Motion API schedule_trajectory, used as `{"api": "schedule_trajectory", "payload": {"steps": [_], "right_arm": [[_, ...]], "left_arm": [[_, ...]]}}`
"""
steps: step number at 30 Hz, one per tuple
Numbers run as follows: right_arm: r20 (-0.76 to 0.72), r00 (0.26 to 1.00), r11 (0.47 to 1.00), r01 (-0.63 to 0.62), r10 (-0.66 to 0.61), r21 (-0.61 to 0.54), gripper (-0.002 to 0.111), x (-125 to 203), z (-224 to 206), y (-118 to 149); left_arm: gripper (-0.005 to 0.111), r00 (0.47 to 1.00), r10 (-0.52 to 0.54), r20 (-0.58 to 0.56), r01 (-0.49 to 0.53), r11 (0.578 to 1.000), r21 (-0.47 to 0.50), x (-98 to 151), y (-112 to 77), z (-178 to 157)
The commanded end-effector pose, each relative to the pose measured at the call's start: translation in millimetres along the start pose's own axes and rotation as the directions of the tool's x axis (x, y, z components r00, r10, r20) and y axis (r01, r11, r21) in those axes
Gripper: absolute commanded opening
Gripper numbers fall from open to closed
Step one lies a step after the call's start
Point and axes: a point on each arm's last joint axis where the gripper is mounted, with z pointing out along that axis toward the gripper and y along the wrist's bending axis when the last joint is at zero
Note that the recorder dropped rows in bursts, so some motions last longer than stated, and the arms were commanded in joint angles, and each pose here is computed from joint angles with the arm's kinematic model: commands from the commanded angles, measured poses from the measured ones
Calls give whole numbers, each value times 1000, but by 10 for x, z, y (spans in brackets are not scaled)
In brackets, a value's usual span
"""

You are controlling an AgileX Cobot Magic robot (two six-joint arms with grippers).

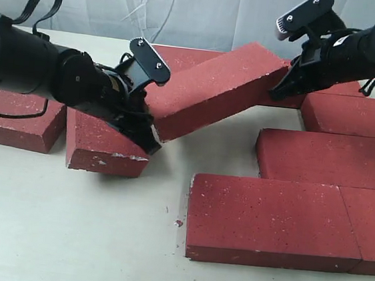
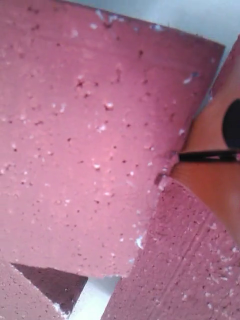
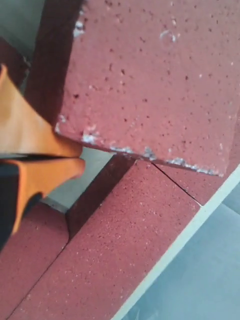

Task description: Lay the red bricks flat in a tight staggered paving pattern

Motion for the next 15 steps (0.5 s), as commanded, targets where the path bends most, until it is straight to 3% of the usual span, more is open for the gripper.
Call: {"api": "schedule_trajectory", "payload": {"steps": [1, 4, 8, 12, 15], "right_arm": [[-88, 996, 993, -31, 21, -115, -1, 118, 186, 240], [-80, 997, 995, -11, 2, -100, -1, 113, 188, 225], [-27, 1000, 999, 5, -6, -35, -1, 66, 195, 164], [12, 1000, 1000, 10, -10, 15, -1, 32, 195, 114], [27, 1000, 999, -12, 10, 51, -1, 53, 196, 22]], "left_arm": [[0, 982, -34, 183, 60, 988, -139, -211, 329, -82], [0, 990, -96, 107, 112, 981, -156, -28, 597, -100], [0, 993, -115, 36, 119, 982, -145, 90, 695, -112], [0, 994, -109, 1, 109, 988, -113, 97, 625, -107], [0, 999, -35, -11, 34, 994, -102, 67, 545, -96]]}}
